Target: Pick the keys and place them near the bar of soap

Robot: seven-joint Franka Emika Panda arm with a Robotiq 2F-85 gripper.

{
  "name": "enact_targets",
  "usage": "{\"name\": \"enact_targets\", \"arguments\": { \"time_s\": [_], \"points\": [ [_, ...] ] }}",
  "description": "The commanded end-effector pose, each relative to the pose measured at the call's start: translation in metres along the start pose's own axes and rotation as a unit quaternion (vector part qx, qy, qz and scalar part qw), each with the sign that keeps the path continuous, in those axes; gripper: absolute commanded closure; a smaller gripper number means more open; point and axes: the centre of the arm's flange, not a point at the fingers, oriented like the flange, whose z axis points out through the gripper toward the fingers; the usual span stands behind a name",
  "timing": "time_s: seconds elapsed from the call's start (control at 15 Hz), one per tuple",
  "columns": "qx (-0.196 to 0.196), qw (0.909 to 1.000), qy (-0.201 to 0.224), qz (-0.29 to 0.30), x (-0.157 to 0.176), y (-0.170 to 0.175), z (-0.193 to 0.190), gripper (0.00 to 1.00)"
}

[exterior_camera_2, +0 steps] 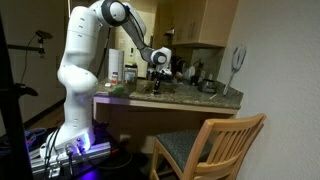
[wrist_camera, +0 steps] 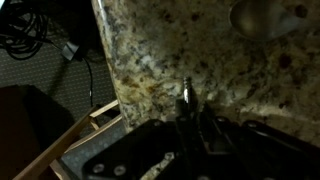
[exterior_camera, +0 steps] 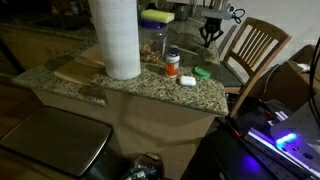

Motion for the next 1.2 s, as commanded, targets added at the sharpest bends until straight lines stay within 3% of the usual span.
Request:
{"name": "enact_targets", "arguments": {
  "time_s": [0.0, 0.13, 0.27, 0.33, 0.6, 0.73, 1.0, 1.13],
  "points": [
    [0.014, 0.9998, 0.013, 0.007, -0.003, 0.034, -0.013, 0.96],
    [0.021, 0.9994, 0.028, 0.005, -0.004, 0.046, -0.037, 0.96],
    [0.038, 0.9983, 0.043, -0.005, -0.003, 0.012, -0.044, 0.96],
    [0.051, 0.9973, 0.050, -0.017, -0.009, 0.011, -0.061, 0.96],
    [0.071, 0.9899, 0.043, -0.115, -0.046, 0.000, -0.091, 0.96],
    [0.071, 0.9826, 0.036, -0.168, -0.059, -0.004, -0.096, 0.96],
    [0.072, 0.9631, -0.024, -0.258, -0.076, -0.005, -0.102, 0.96],
    [0.055, 0.9493, -0.049, -0.305, -0.105, 0.016, -0.087, 0.96]
  ]
}}
